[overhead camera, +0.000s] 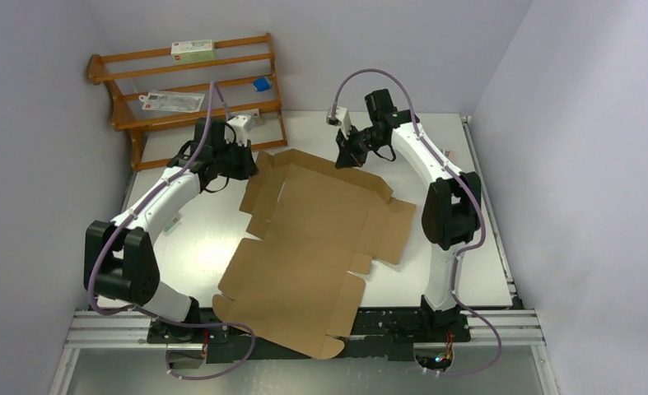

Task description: Fold the paper box

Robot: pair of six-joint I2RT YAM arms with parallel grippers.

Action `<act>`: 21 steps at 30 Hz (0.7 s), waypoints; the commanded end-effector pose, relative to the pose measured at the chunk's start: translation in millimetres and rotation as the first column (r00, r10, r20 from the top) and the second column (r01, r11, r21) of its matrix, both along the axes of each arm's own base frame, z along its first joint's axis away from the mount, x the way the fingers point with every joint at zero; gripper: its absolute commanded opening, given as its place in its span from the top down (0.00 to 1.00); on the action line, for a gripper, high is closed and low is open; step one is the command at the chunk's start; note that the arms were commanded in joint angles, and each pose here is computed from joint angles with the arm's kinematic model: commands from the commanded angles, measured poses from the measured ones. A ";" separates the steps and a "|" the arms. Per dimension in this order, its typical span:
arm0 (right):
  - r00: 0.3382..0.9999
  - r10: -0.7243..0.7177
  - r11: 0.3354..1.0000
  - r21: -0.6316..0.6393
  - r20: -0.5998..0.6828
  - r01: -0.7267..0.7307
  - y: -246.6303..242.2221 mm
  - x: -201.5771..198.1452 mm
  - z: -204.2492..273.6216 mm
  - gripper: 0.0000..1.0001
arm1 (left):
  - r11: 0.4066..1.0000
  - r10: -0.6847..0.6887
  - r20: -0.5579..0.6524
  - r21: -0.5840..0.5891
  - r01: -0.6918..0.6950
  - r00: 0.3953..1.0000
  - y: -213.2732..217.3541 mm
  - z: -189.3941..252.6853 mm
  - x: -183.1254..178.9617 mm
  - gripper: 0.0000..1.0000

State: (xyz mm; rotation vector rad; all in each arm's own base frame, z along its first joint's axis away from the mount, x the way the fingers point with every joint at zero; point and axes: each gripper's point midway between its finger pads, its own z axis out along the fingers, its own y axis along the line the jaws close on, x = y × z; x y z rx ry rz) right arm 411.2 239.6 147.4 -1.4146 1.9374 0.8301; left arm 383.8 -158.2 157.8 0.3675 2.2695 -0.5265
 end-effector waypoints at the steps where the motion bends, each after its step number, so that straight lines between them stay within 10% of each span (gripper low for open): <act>1: 0.989 -0.025 1.000 -0.010 0.145 0.026 2.2 8.6 34.6 1.00 | 0.995 0.075 0.176 -0.075 -0.063 0.981 -2.0 39.7 19.8 0.95; 21: 0.864 -0.031 0.978 -0.165 0.502 0.131 8.5 -2.2 54.9 1.00 | 0.951 0.229 0.402 -0.285 -0.117 0.886 -24.9 37.9 -7.7 0.95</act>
